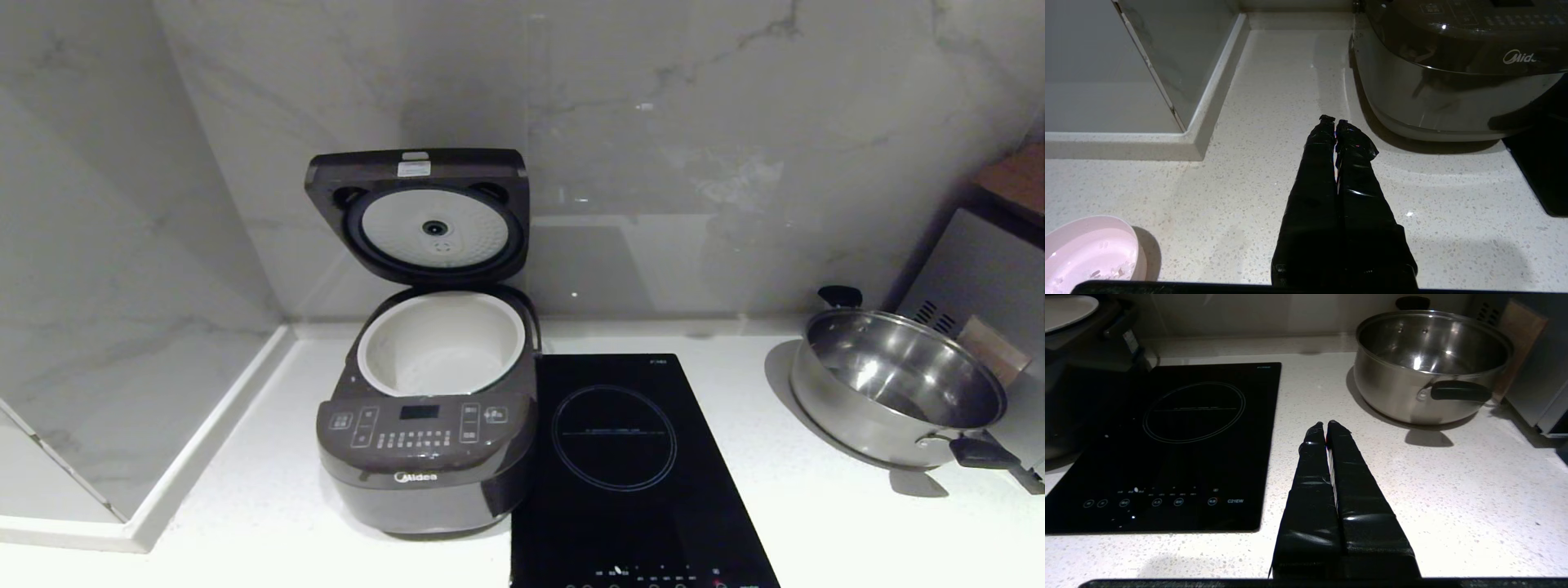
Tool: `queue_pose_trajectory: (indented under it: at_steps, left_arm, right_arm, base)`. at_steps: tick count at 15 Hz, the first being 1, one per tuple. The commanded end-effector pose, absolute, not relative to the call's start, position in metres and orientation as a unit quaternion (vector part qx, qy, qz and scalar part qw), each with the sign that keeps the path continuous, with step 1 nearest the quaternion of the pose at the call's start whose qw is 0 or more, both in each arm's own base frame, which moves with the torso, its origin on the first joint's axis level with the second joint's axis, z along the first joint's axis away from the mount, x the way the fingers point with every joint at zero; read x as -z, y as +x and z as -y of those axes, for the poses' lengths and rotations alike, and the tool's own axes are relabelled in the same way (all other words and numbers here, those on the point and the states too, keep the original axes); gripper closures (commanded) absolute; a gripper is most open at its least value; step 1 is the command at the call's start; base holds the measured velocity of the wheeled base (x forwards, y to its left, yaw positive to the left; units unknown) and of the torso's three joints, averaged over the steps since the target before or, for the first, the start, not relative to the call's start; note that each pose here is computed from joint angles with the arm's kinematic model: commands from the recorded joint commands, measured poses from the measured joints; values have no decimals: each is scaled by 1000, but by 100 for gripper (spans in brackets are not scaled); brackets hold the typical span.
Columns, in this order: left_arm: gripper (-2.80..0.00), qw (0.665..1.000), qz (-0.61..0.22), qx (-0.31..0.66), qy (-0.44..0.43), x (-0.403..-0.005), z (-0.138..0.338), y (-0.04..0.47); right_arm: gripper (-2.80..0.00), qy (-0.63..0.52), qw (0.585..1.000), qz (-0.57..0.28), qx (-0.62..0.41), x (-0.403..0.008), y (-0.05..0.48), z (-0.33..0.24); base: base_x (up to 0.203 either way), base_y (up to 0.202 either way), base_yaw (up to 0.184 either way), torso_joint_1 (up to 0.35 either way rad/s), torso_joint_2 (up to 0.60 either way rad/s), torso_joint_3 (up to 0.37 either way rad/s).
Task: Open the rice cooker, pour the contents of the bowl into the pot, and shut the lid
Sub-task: Pour the water from the bowl into the rice cooker
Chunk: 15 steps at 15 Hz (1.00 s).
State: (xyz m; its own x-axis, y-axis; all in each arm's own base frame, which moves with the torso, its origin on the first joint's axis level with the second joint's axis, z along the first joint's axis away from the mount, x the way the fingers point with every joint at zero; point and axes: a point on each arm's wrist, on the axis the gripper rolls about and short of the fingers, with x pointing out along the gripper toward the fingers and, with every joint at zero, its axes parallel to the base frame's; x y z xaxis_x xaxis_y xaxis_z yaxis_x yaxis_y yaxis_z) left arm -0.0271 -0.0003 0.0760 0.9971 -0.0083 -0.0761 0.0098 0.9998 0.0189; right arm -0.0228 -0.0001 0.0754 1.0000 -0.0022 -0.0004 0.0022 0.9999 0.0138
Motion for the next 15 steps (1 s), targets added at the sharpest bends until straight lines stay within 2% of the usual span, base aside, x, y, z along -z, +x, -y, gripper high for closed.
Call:
queue_pose_trajectory:
  at_steps: [1,5,7,10,13,15]
  left_arm:
    - [0,999,-39,3,9,-76,0,-27]
    - [0,998,-55,-12,-9,-77,0,-30]
    - [0,998,-59,-33,-13,-102,-1,-32]
    - [0,986,-124,-105,-34,-156,-5,-12]
    - [0,950,-252,-181,-20,-174,-8,27]
    - [0,907,-325,-268,-31,-179,-17,55]
  right_arm:
    - [0,7,1000,0,2,-75,-23,0]
    - [0,7,1000,0,2,-75,-23,0]
    - [0,6,1000,0,2,-75,-23,0]
    - [0,6,1000,0,2,-75,-23,0]
    - [0,6,1000,0,2,-75,-23,0]
    - [0,6,1000,0,2,-75,-23,0]
  base:
    - [0,0,0,0,0,0]
    - [0,0,0,0,0,0]
    - [0,0,0,0,0,0]
    - [0,0,0,0,0,0]
    - [0,0,0,0,0,0]
    - [0,0,0,0,0,0]
